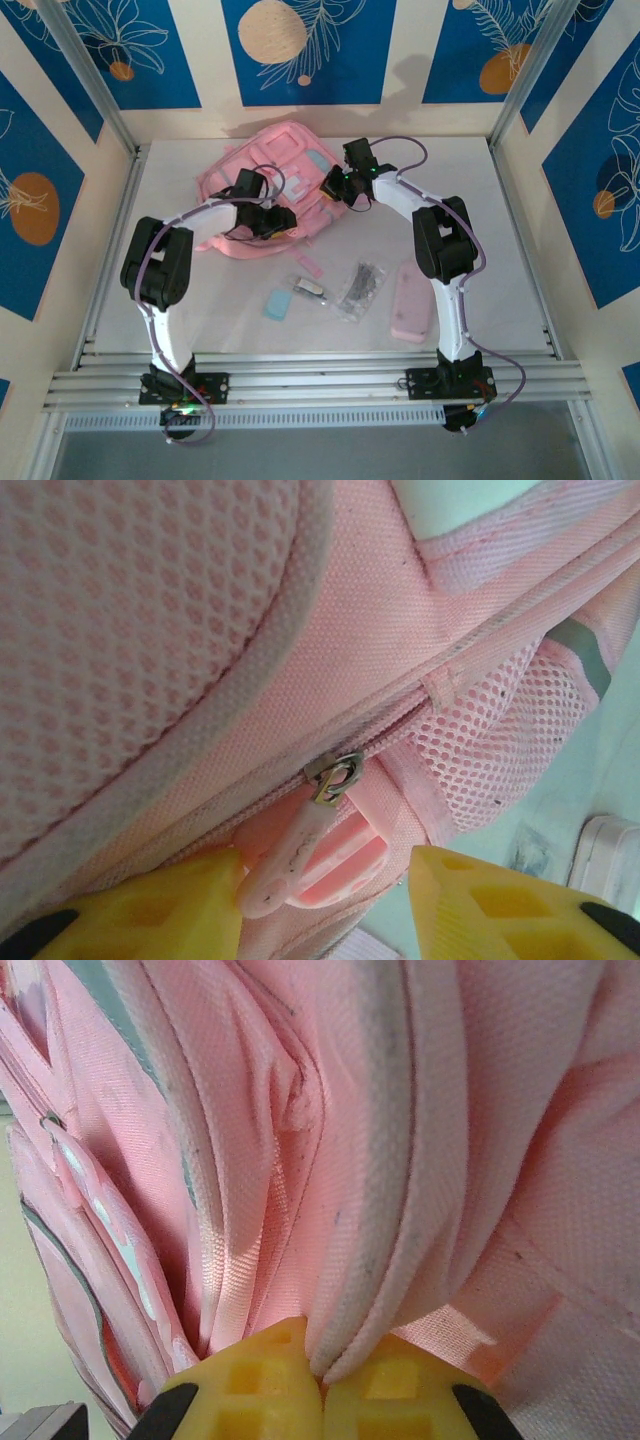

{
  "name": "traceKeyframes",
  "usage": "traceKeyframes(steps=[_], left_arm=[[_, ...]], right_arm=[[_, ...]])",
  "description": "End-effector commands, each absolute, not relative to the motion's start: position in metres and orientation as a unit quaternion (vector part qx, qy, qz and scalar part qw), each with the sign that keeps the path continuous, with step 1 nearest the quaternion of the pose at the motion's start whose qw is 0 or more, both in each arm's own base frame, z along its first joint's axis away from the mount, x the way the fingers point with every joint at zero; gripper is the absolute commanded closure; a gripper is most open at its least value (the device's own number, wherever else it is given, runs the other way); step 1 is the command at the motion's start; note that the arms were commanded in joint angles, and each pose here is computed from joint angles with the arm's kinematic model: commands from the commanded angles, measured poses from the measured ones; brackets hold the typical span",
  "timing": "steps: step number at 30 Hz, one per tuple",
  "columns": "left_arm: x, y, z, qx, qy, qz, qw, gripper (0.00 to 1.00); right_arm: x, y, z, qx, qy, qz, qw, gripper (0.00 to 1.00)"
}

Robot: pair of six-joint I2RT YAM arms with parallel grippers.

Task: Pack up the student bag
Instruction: Unzip the student bag at the top-center of the table.

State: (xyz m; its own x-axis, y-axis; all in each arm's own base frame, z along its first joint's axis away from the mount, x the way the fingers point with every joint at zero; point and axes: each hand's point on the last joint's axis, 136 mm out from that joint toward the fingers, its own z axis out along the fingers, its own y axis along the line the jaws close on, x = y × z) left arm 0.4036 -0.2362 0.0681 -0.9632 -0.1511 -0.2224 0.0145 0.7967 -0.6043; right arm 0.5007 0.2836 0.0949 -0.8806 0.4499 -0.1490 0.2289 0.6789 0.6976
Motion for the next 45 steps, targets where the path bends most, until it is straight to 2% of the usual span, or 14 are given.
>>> traceKeyframes(steps=[1, 4, 7, 16, 20, 25, 33, 45], left_arm=[[0.427, -0.242, 0.078, -0.004, 0.932, -0.311, 0.184, 0.57], [0.433, -0.243, 0.072, 0.017, 0.937, -0.299, 0.182, 0.72], [0.439, -0.24, 0.067, 0.027, 0.941, -0.28, 0.186, 0.82], [0.444, -0.244, 0.058, 0.046, 0.943, -0.274, 0.183, 0.86], [0.442, -0.238, 0.051, 0.049, 0.95, -0.255, 0.173, 1.0], [0.425, -0.219, 0.047, 0.061, 0.965, -0.209, 0.148, 1.0], [0.368, -0.145, 0.045, 0.059, 0.992, -0.102, 0.054, 1.0], [0.353, -0.07, 0.071, 0.085, 0.995, 0.043, 0.037, 1.0]], right_arm=[[0.477, 0.308, 0.118, 0.138, 0.899, 0.392, 0.136, 1.0], [0.476, 0.31, 0.116, 0.139, 0.898, 0.396, 0.131, 1.0], [0.474, 0.31, 0.117, 0.136, 0.899, 0.396, 0.131, 1.0], [0.472, 0.307, 0.112, 0.138, 0.899, 0.395, 0.127, 1.0], [0.471, 0.305, 0.111, 0.137, 0.9, 0.393, 0.127, 1.0], [0.475, 0.293, 0.106, 0.149, 0.902, 0.382, 0.132, 1.0], [0.487, 0.251, 0.091, 0.187, 0.907, 0.348, 0.15, 1.0], [0.511, 0.221, 0.087, 0.189, 0.917, 0.304, 0.175, 1.0]])
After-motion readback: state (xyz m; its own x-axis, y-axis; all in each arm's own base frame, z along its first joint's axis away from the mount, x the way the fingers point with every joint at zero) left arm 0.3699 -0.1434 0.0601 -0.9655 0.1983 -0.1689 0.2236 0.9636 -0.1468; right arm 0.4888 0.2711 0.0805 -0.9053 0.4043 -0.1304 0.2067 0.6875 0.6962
